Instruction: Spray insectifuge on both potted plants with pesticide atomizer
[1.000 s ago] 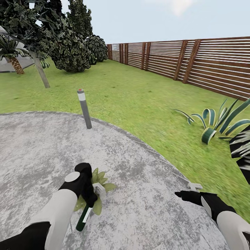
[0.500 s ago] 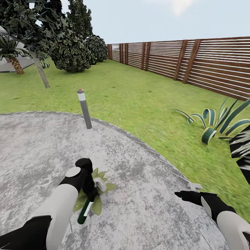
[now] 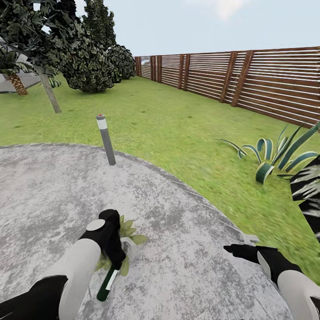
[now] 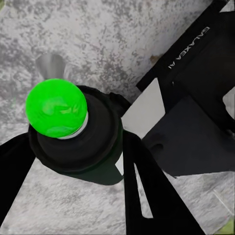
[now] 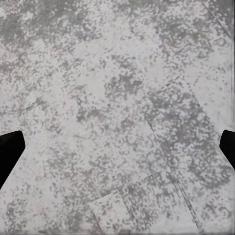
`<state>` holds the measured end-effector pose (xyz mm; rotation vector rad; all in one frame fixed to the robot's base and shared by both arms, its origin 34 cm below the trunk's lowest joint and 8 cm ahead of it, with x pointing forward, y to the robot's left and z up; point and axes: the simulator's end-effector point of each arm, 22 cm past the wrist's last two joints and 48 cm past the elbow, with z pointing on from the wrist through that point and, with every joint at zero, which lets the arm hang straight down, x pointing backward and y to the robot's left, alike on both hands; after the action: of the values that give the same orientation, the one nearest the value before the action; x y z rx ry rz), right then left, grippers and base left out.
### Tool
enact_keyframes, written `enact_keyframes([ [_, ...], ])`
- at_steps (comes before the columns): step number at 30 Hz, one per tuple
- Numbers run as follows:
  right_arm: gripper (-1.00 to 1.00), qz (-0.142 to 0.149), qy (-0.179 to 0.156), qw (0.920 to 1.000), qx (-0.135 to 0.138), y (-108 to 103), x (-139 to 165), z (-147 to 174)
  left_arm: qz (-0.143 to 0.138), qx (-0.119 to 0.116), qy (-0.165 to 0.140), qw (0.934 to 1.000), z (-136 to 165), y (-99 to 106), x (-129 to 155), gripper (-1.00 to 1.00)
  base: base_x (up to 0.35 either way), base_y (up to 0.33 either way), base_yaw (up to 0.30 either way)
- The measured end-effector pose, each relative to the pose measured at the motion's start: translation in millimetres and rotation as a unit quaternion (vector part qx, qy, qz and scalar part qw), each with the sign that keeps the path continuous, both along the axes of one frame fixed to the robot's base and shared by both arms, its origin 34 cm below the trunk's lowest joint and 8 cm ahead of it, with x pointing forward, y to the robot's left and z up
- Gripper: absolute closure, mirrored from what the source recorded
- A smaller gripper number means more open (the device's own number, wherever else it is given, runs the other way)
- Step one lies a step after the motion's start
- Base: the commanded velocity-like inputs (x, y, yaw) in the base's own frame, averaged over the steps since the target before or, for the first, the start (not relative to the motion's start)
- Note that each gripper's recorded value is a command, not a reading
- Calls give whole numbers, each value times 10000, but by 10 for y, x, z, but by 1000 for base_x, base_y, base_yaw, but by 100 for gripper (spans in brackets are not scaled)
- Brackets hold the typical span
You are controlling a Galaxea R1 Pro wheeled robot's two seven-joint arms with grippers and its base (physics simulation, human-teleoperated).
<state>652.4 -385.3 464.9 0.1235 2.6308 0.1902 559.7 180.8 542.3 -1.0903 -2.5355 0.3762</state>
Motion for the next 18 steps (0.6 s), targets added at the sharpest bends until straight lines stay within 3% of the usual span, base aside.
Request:
enact_keyframes([
  [4, -100, 0, 1, 10000, 0, 1, 0, -1, 58, -21, -369, 9993, 131, -23, 246, 100, 0, 0, -148],
  [9, -100, 1, 1, 10000, -1, 1, 0, -1, 36, -91, -469, 9989, 190, -129, 320, 100, 0, 0, -9],
  [13, -100, 1, -1, 10000, -1, 1, 1, 0, 28, -91, -728, 9973, 379, -137, 593, 100, 0, 0, 0],
  [18, -100, 1, 1, 10000, -1, 1, 0, -1, 25, -86, -869, 9962, 489, -133, 742, 100, 0, 0, 0],
])
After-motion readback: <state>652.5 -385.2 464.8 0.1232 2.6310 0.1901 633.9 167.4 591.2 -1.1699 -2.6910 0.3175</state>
